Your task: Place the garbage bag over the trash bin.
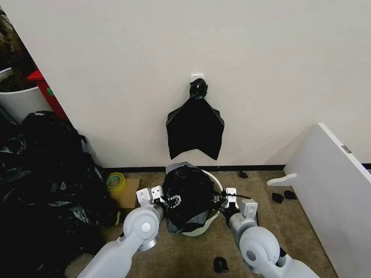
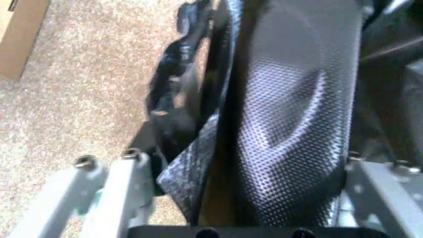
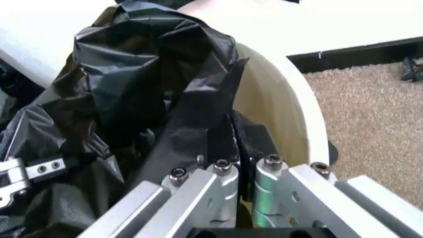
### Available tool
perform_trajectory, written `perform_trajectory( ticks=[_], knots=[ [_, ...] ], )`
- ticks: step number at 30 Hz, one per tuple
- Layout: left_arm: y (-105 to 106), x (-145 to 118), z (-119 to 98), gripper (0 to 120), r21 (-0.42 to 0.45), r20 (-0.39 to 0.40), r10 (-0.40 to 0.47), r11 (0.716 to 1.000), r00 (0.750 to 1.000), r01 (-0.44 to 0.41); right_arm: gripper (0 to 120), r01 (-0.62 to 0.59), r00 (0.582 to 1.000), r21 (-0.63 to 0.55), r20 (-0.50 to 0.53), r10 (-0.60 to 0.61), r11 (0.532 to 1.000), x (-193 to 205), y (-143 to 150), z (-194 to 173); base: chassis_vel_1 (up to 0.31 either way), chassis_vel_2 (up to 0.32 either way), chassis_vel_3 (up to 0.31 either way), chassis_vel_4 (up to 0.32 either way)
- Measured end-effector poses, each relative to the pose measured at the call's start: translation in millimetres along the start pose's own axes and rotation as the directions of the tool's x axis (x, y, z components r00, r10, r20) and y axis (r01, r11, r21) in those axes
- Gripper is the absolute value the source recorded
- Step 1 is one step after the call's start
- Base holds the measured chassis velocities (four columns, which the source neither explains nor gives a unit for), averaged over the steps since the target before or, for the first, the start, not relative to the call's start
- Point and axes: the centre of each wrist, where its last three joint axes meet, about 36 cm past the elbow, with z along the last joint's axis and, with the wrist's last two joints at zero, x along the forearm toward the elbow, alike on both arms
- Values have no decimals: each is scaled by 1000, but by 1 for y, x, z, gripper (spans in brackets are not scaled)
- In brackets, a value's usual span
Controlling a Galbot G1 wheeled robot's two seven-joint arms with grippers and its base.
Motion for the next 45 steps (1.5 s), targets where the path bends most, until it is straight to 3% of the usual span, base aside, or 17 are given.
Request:
perform_trajectory(
  ticks=[11,14,32,45],
  knots=[
    [5,-8,2,7,39,0,-30,999,1000,30,0,5,1000,-2,0,-5,1000,0,1,1,0,0,0,0],
    [6,-9,5,1,47,5,-30,998,1000,30,0,6,1000,-2,0,-6,1000,0,2,1,0,0,0,0],
    [16,-6,6,0,105,99,-72,993,993,61,0,49,995,31,86,-52,998,28,16,-15,0,0,0,0],
    [24,10,8,0,130,122,-79,990,989,63,0,-8,995,52,97,3,999,39,-5,-23,0,0,0,0]
  ],
)
